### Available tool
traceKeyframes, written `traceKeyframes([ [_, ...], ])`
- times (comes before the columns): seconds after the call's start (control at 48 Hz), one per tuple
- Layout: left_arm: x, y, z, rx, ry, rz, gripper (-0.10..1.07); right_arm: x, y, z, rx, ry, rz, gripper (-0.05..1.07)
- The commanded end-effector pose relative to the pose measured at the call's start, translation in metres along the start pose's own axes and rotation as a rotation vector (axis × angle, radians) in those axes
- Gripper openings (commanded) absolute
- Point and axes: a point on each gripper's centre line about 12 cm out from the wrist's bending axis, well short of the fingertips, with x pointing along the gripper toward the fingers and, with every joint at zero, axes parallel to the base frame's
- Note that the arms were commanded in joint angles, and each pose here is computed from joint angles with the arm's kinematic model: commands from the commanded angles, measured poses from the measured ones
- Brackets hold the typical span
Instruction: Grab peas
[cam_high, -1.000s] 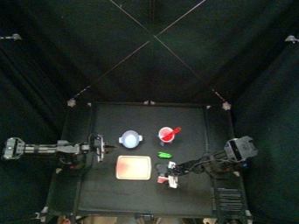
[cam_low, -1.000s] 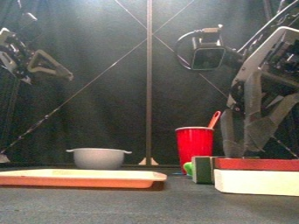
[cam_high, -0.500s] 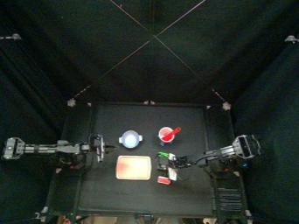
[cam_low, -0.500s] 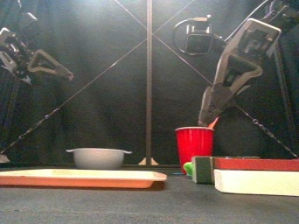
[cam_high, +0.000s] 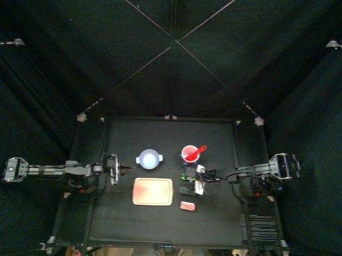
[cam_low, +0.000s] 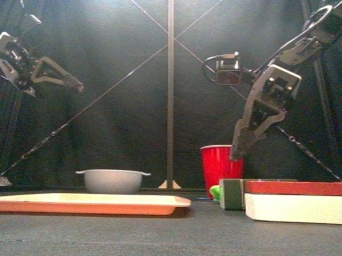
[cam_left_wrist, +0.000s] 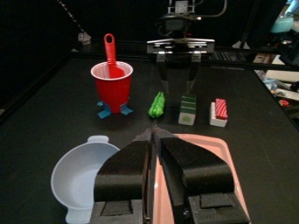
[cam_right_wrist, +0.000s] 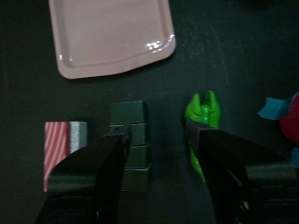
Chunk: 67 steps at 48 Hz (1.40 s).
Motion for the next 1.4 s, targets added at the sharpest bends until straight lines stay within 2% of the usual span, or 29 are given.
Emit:
traceKeyframes([
  [0.0, 0.001, 0.001, 0.005, 0.003, -0.018, 0.003, 0.55, -0.002, -0.008, 0.004, -0.005, -0.017, -0.019, 0.87],
  [0.333, 0.001, 0.001, 0.005, 0.005, -0.017, 0.005, 0.55, 0.015, -0.032, -0.012, 0.039, 0.064, -0.072, 0.88],
  [0.771, 0.001, 0.003, 0.004, 0.001, -0.015, 0.013, 0.55, 0.030, -0.036, -0.032, 0.040, 0.160, -0.083, 0.88],
  [1.188, 0.001, 0.004, 0.003, 0.001, -0.014, 0.018, 0.55, 0.034, -0.035, -0.032, 0.037, 0.166, -0.081, 0.85],
  [1.375, 0.001, 0.004, 0.003, 0.000, -0.014, 0.021, 0.55, 0.035, -0.034, -0.032, 0.034, 0.166, -0.080, 0.75],
])
